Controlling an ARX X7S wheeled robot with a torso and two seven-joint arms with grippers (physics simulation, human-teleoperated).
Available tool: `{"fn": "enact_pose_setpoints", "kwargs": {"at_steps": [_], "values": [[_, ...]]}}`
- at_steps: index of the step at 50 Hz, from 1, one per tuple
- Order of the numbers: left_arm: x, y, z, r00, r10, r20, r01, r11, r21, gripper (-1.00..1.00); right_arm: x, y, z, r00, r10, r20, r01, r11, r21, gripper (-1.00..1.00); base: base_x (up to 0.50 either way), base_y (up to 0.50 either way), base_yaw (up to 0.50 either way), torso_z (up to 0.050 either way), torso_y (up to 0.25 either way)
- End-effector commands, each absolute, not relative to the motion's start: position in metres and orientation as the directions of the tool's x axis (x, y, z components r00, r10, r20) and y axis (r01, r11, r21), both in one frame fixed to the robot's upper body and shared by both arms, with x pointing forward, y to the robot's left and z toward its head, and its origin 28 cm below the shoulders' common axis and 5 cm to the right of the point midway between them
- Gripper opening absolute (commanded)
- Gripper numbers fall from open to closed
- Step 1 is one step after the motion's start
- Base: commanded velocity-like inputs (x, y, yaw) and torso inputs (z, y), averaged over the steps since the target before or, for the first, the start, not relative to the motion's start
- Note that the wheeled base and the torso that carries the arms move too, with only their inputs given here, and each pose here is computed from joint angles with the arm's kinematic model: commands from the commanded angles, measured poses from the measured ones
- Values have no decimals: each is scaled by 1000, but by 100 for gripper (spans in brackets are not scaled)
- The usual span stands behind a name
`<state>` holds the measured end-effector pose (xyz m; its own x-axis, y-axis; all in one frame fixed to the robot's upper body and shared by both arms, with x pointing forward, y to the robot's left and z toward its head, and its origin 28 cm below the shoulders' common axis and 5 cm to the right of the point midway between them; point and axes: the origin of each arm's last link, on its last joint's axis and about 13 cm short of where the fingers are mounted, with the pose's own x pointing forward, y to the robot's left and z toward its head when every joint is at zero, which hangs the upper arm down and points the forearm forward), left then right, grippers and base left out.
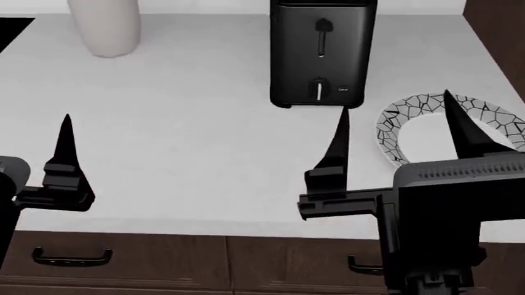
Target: Place the toasted item on a plate.
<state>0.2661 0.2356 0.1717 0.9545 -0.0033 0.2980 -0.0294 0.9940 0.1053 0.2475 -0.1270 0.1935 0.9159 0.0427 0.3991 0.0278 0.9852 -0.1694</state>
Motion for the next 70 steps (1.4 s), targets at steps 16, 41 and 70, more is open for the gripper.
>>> {"fn": "enact_pose_setpoints", "kwargs": {"at_steps": [16,41,70], "values": [[262,237,177,951,-7,308,-31,992,119,100,242,-128,203,907,43,420,27,987,-161,100,130,0,0,0,0],[259,241,203,936,3,352,-50,991,124,100,239,-128,225,891,77,448,11,981,-191,100,161,0,0,0,0],[259,245,232,920,15,393,-76,987,139,100,235,-134,250,866,79,494,24,980,-199,100,167,0,0,0,0]]}}
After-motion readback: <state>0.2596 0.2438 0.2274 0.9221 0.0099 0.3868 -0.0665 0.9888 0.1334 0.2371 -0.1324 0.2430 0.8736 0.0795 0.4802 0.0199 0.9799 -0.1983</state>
